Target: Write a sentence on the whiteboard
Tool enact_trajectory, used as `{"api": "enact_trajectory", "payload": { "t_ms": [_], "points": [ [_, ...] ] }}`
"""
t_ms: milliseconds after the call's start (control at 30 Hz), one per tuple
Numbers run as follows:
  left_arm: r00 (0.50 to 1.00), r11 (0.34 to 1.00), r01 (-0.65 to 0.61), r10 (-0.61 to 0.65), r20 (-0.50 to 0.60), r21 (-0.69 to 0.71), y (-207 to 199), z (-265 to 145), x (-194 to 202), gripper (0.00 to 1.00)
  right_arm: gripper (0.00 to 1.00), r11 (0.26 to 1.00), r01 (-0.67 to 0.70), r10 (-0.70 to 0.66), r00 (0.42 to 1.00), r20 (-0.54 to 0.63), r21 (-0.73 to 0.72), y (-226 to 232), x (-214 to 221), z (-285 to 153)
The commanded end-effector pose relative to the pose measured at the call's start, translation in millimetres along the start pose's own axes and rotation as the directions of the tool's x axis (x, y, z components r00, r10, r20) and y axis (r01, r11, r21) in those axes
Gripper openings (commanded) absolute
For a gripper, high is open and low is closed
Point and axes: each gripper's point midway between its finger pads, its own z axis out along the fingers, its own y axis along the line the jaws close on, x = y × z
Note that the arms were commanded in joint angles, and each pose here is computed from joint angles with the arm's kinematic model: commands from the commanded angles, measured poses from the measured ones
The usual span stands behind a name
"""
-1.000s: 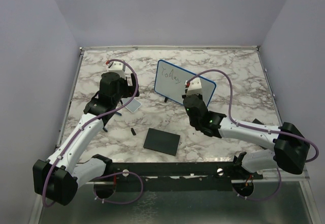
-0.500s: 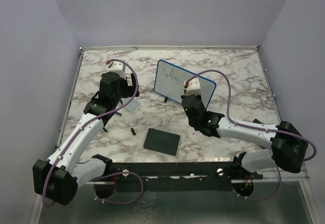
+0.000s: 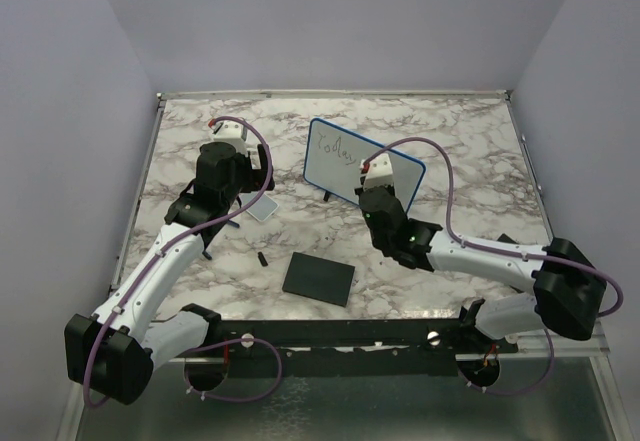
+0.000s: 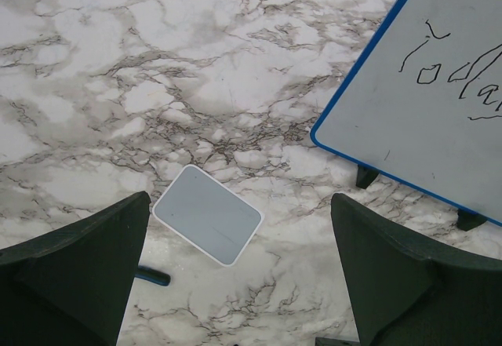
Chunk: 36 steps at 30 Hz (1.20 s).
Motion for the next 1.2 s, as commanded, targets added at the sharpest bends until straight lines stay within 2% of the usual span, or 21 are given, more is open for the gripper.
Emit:
{"api": "enact_trajectory", "payload": {
  "t_ms": [0, 200, 733, 1167],
  "points": [
    [1.0, 1.0, -0.006, 0.006, 0.006, 0.018, -3.1, -1.1, 1.1, 0.99, 0.0, 0.995, -0.041, 0.044, 0.998, 0.036, -0.088, 4.6, -13.4, -9.0],
    [1.0, 1.0, -0.006, 0.006, 0.011, 0.019, -3.2, -2.0, -0.5, 0.99, 0.0, 0.989, -0.05, 0.058, 0.997, 0.057, -0.142, -3.7, -20.9, -24.4],
    [1.0, 1.0, -0.005, 0.005, 0.007, 0.021, -3.6, -1.2, 0.8, 0.99, 0.0, 0.998, -0.054, 0.057, 0.997, 0.059, -0.037, -17.5, -16.4, -18.6],
    [1.0, 1.0, -0.005, 0.005, 0.004, 0.022, -3.9, -0.9, 1.6, 0.99, 0.0, 0.999, -0.033, 0.034, 0.997, 0.064, -0.018, -15.9, -13.8, -13.1]
  ]
}}
